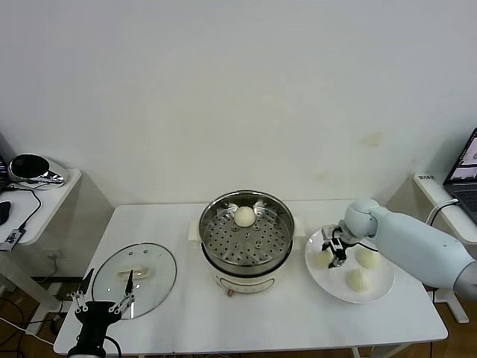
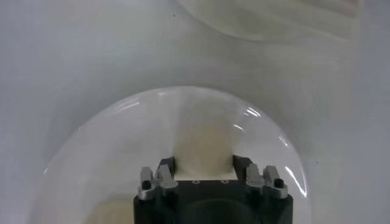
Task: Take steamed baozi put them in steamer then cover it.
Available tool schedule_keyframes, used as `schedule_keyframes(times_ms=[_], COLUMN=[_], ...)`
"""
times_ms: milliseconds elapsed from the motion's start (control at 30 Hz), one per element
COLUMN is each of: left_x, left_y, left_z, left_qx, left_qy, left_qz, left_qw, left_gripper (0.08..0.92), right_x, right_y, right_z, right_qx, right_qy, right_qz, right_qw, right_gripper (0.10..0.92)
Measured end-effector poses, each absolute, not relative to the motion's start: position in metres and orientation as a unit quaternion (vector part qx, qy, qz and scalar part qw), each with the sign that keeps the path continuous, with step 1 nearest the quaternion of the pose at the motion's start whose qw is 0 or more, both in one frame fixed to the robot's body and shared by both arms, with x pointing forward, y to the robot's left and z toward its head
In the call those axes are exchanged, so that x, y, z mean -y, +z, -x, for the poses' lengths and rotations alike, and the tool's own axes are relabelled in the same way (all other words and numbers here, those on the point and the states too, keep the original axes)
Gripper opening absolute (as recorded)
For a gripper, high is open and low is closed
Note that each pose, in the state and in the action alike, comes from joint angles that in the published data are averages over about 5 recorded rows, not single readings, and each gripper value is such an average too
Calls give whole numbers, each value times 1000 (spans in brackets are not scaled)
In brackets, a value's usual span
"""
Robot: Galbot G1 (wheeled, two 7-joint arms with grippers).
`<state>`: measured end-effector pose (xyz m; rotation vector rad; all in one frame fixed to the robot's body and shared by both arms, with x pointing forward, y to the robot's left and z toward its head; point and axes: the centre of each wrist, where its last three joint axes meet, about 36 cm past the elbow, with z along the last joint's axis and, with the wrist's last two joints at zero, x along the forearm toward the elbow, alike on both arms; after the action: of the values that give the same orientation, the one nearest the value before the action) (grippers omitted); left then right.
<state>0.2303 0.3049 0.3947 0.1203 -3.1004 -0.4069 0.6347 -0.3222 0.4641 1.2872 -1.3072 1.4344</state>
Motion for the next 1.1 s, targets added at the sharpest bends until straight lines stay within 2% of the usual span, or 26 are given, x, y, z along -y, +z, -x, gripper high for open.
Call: schedule_keyframes(times_ms=[167,367,667,867,1100], left_x=[-305,-303,-301,-302,-305], left_y=[396,398,396,398,402], left_z=[-231,-235,-241,-245,-245], left_qx=[991,991,992,992,991], left_qy=[-131,-130,-128,-126,-127], left_qz=[-37,-32,-25,-26,-31], left_qw=[4,-1,-4,-9,-15], left_gripper=[823,823,823,823,823], right_x=[328,322,262,201,124], right_y=[498,569,677,699,691], right_z=[-637,-644,-640,-634,-635], right_qx=[525,543,565,570,569], right_qy=[565,574,587,576,562], right_qz=[-501,-487,-488,-507,-526], right_qw=[393,371,313,292,289], right_gripper=[552,552,564,572,577])
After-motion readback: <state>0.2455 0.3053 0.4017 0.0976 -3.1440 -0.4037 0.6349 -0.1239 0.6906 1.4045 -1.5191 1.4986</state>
